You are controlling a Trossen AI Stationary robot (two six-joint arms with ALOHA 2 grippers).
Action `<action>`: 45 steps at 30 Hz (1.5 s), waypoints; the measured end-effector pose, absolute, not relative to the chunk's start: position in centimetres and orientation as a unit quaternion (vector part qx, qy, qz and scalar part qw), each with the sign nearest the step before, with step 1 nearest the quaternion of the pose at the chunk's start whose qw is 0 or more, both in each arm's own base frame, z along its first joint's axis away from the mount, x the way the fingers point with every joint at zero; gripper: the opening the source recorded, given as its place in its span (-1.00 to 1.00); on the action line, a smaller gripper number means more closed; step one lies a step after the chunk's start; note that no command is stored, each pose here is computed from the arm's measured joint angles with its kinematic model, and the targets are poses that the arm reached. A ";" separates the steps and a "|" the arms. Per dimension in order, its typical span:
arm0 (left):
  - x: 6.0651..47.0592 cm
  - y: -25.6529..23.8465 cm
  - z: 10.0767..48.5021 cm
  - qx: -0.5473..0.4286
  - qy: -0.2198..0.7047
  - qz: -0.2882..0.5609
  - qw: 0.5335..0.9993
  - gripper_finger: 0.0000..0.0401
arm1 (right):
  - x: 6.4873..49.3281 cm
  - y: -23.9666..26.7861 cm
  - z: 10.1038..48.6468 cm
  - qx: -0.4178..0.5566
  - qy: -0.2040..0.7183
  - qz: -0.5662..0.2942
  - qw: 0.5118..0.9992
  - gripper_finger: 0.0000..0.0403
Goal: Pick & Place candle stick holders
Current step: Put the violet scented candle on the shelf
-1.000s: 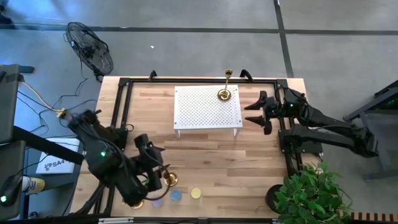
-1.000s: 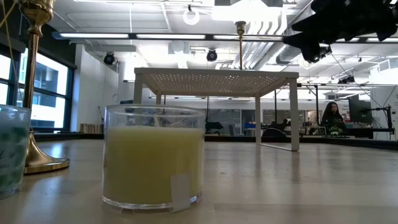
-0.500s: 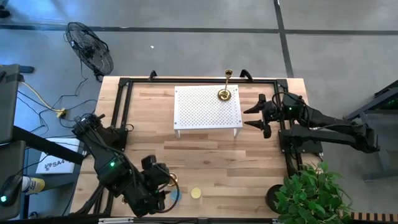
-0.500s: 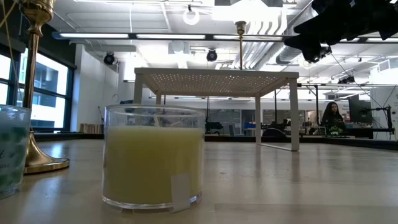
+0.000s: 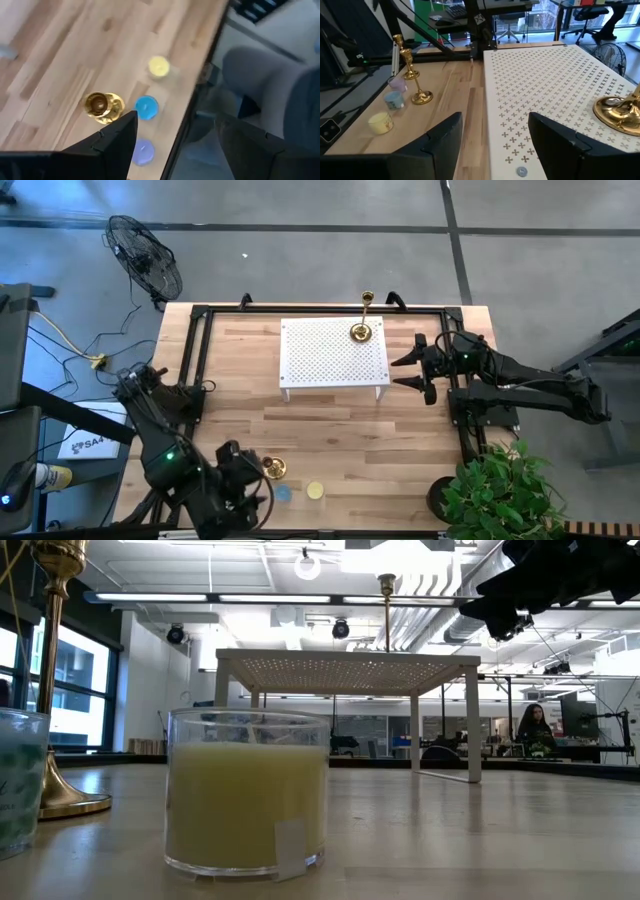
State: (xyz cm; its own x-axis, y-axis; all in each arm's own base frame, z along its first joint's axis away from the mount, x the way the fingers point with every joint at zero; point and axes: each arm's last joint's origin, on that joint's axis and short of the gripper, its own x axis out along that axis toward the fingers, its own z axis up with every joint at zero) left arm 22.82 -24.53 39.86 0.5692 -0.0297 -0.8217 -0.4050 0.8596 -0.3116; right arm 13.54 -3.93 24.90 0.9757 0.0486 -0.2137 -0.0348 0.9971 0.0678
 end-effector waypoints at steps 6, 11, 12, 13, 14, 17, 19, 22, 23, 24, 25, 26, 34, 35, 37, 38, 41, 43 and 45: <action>22.7 -24.7 38.5 -0.269 0.490 0.173 0.811 0.47 | 13.5 -3.9 24.8 0.043 0.113 0.021 0.992 0.10; 23.3 -25.6 37.2 -0.276 0.516 0.177 0.792 0.65 | 13.5 -3.7 24.5 0.048 0.127 0.027 0.990 0.10; 23.6 -25.9 36.9 -0.276 0.521 0.175 0.788 0.67 | 13.5 -3.7 24.5 0.048 0.128 0.028 0.990 0.10; 23.9 -26.3 36.5 -0.279 0.526 0.172 0.785 0.68 | 13.5 -3.7 24.5 0.048 0.129 0.030 0.990 0.10; 24.1 -26.7 36.1 -0.281 0.532 0.169 0.781 0.69 | 13.5 -3.6 24.5 0.048 0.129 0.031 0.990 0.10; 24.7 -27.6 35.2 -0.293 0.551 0.156 0.766 0.70 | 13.5 -3.5 24.5 0.047 0.129 0.033 0.990 0.10; 25.1 -28.3 34.5 -0.309 0.562 0.157 0.751 0.70 | 13.6 -3.5 24.5 0.046 0.129 0.032 0.990 0.10; 25.4 -28.9 33.5 -0.319 0.580 0.168 0.731 0.70 | 13.6 -3.4 24.5 0.048 0.130 0.033 0.990 0.10; 25.5 -29.0 33.2 -0.319 0.585 0.171 0.726 0.70 | 13.6 -3.4 24.5 0.049 0.130 0.034 0.990 0.10; 25.6 -29.1 33.0 -0.318 0.589 0.172 0.723 0.70 | 13.6 -3.4 24.5 0.050 0.130 0.035 0.990 0.10; 25.6 -29.2 32.7 -0.316 0.595 0.175 0.718 0.70 | 13.6 -3.3 24.5 0.052 0.131 0.036 0.989 0.10; 25.7 -29.4 32.4 -0.312 0.599 0.178 0.715 0.70 | 13.6 -3.3 24.5 0.056 0.131 0.037 0.989 0.10; 26.6 -30.3 29.9 -0.273 0.616 0.185 0.715 0.70 | 13.6 -3.2 24.5 0.062 0.131 0.038 0.989 0.10; 26.7 -30.4 29.6 -0.263 0.620 0.186 0.716 0.70 | 13.6 -3.2 24.5 0.065 0.131 0.038 0.989 0.10; 26.8 -30.5 28.9 -0.250 0.624 0.194 0.714 0.70 | 13.6 -3.2 24.5 0.071 0.132 0.037 0.988 0.10; 26.8 -30.6 28.6 -0.245 0.627 0.204 0.711 0.70 | 13.6 -3.2 24.5 0.072 0.132 0.037 0.988 0.10; 26.7 -30.5 27.8 -0.242 0.639 0.237 0.691 0.70 | 13.6 -3.2 24.5 0.081 0.132 0.036 0.987 0.10; 26.6 -30.6 27.4 -0.241 0.650 0.249 0.677 0.70 | 13.6 -3.2 24.5 0.083 0.132 0.035 0.987 0.10; 26.6 -30.6 27.1 -0.240 0.653 0.256 0.671 0.70 | 13.6 -3.2 24.5 0.083 0.132 0.035 0.987 0.10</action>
